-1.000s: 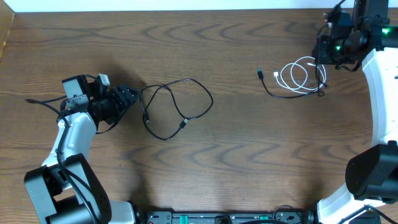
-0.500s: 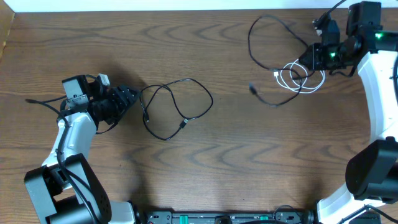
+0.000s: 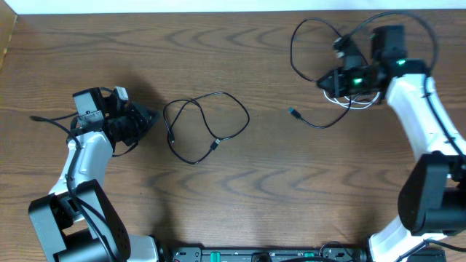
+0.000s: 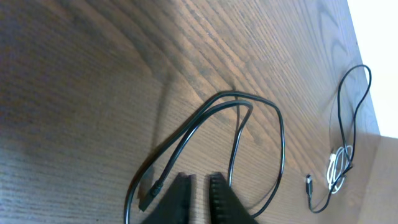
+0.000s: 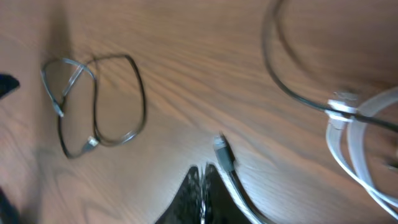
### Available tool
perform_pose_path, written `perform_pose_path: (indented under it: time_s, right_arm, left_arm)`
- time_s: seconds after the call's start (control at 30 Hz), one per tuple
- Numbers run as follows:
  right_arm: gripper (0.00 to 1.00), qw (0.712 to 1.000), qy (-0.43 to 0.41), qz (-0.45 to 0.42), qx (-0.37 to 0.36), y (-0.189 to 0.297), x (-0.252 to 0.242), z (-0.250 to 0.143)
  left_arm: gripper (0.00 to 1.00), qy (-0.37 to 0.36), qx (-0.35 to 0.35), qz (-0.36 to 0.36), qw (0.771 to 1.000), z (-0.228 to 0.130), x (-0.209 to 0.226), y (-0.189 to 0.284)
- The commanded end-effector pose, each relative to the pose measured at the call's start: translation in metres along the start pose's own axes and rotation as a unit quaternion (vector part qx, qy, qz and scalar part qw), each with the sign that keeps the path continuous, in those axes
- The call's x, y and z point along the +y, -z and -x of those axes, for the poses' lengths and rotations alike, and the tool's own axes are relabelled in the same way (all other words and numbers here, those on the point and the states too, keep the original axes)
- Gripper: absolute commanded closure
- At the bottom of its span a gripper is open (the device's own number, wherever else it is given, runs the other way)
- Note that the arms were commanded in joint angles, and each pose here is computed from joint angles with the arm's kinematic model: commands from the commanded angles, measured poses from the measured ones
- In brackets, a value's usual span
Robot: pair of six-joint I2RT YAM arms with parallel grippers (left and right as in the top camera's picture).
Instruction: Untangle cables
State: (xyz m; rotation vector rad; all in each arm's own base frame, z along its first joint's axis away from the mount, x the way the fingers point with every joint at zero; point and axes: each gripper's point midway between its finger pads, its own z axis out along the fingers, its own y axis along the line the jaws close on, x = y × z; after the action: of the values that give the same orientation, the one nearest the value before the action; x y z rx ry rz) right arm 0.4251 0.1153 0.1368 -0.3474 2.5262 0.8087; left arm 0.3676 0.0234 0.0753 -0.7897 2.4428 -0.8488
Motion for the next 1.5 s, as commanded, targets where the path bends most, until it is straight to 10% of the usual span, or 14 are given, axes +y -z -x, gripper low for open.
perform_pose_path:
  time_s: [0.0, 0.2, 0.37, 0.5, 1.47]
  right_arm:
    - [0.99, 0.999, -0.007, 0.044, 0.004, -0.024, 0.035, -0.008]
    - [0.99, 0.995, 0.067, 0.067, -0.002, -0.062, 0.087, -0.010]
    - [0.99, 0.997, 0.066, 0.034, -0.004, -0.086, 0.105, -0.011]
    - [0.99, 0.997, 0.078, 0.024, -0.005, -0.101, 0.118, -0.016]
    - [0.95, 0.997, 0.080, 0.018, 0.014, -0.130, 0.137, -0.034]
  left_arm:
    - [0.92, -0.001, 0.000, 0.005, 1.000, -0.002, 0.002, -0.001]
    - [0.91, -0.002, 0.000, 0.005, 1.000, -0.002, 0.002, -0.001]
    - [0.53, -0.004, -0.002, 0.004, 1.000, 0.000, 0.002, -0.001]
    - [0.43, -0.008, -0.011, 0.036, 0.999, 0.001, 0.011, -0.004]
    - [0.43, -0.125, -0.047, 0.192, 0.972, -0.012, 0.013, -0.052]
